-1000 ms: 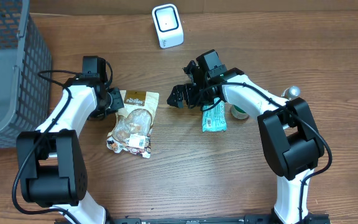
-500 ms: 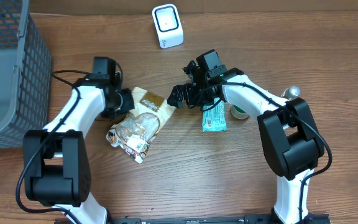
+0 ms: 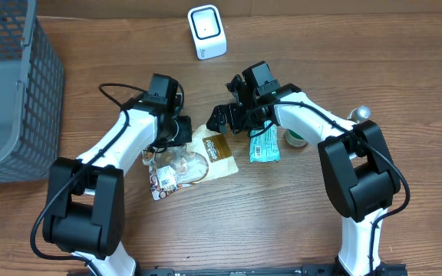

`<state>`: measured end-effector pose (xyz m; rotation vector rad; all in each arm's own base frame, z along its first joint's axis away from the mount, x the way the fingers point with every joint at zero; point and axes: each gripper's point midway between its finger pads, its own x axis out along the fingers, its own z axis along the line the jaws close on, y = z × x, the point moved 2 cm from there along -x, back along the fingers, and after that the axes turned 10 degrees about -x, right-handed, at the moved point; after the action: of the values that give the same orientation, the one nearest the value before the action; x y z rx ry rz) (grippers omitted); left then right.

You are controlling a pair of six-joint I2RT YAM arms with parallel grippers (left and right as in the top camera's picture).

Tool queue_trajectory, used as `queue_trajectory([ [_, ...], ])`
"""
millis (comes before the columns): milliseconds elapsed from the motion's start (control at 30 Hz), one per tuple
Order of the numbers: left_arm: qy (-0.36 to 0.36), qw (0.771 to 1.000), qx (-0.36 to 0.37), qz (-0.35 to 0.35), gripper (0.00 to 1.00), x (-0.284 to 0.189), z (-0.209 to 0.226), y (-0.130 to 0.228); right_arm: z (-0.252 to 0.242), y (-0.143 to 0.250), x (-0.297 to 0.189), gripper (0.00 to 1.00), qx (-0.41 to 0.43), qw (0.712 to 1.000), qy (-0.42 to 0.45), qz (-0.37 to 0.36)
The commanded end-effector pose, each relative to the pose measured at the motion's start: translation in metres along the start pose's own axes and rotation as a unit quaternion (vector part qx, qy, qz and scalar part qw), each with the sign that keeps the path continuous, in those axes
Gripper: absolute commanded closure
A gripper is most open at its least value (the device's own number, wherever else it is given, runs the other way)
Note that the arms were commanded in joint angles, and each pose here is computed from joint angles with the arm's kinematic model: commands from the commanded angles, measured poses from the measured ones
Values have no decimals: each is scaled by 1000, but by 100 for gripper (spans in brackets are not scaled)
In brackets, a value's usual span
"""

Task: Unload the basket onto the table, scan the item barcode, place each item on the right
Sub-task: 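Reach the left gripper to the PanTree pouch and grasp its edge, then grasp the pouch with the right gripper while the left holds it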

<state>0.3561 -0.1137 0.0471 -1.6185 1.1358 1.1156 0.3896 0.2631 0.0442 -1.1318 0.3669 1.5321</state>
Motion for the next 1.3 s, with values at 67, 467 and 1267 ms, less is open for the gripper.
queue_trajectory([
  [67,37,999,-6,24,96,-4,-13,5,-1,4,1,0,1,1000,-2,5],
  [467,50,997,-57,6,92,-81,-3,-33,-1,4,1,0,1,1000,-2,5],
  [1267,-101,989,-53,91,95,-27,71,32,-1,4,1,0,0,1000,-2,4],
])
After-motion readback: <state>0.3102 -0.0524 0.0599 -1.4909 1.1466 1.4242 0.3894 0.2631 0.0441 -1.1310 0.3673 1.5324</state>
